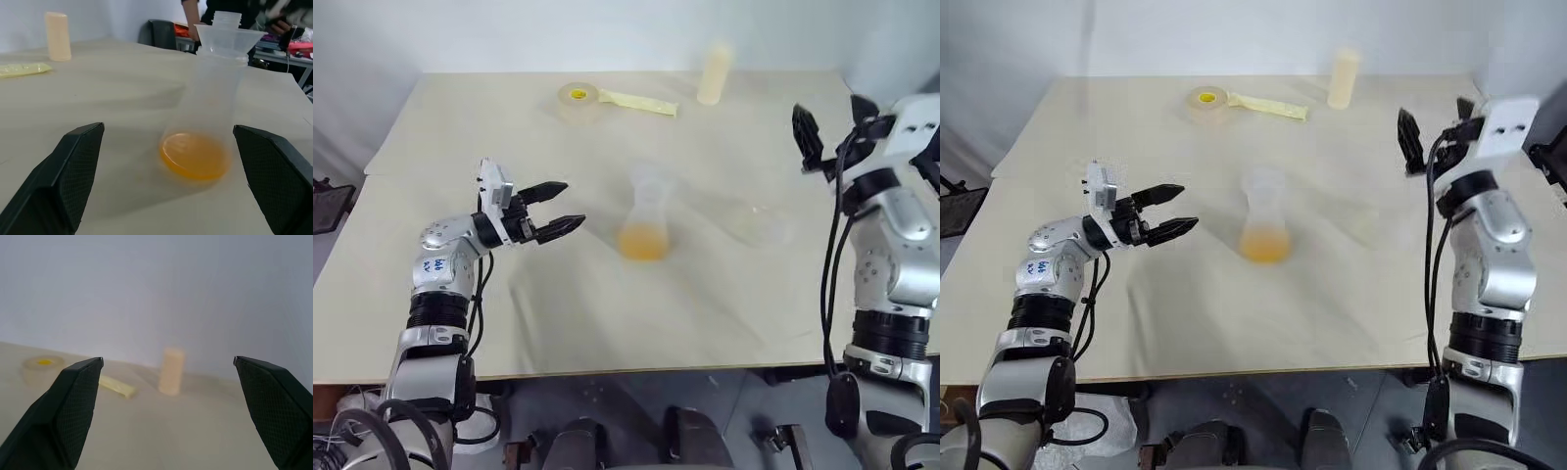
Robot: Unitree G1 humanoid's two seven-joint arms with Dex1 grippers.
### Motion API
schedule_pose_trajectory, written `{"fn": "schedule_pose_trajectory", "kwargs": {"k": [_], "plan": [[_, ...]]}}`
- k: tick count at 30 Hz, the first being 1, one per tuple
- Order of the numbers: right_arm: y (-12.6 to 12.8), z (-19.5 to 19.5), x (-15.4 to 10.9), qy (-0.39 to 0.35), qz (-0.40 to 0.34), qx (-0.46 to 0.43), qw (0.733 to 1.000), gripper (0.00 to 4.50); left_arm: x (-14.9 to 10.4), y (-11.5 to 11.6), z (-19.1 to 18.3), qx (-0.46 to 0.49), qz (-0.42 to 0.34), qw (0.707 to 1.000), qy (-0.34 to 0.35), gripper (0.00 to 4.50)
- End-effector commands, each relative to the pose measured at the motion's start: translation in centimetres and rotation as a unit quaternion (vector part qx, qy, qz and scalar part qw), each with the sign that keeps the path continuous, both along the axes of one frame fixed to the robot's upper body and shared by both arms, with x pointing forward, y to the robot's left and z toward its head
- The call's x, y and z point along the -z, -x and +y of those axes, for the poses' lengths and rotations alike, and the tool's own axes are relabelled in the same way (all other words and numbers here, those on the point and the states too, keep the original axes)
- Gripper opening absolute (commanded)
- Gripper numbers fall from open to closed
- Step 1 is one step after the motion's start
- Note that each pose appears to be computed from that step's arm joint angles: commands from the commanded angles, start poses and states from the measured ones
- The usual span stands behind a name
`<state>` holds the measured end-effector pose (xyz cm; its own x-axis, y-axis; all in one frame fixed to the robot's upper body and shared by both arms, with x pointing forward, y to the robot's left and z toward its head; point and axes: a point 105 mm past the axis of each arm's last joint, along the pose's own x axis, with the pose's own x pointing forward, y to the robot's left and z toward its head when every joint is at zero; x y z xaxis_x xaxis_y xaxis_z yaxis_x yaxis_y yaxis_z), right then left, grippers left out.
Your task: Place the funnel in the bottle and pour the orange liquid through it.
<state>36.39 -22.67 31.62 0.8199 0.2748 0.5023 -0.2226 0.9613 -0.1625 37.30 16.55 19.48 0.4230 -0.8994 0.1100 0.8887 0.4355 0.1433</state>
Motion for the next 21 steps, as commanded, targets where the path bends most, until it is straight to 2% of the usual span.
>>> {"fn": "schedule_pose_trajectory", "kwargs": {"k": [1,4,7,11,15,21], "plan": [[3.0,3.2,-1.2,0.062,-0.017,-0.114,0.991,4.49,-0.5,0.8,0.5,0.006,-0.018,1.0,-0.015,4.5],[6.6,5.8,2.7,0.156,0.046,-0.246,0.956,4.49,0.1,1.5,1.1,0.012,-0.025,0.999,-0.033,4.5],[9.2,5.7,6.7,0.201,0.113,-0.309,0.923,4.49,0.6,2.2,2.2,0.011,-0.027,0.999,-0.045,4.5],[10.1,3.7,9.6,0.208,0.156,-0.3,0.918,4.49,1.0,3.6,3.3,0.026,-0.027,0.998,-0.058,4.5],[11.0,0.9,13.7,0.214,0.22,-0.278,0.91,4.49,2.2,5.6,4.5,0.048,-0.007,0.996,-0.078,4.5],[10.9,0.3,14.8,0.2,0.224,-0.269,0.915,4.49,2.5,6.8,5.3,0.039,-0.003,0.996,-0.085,4.5]]}}
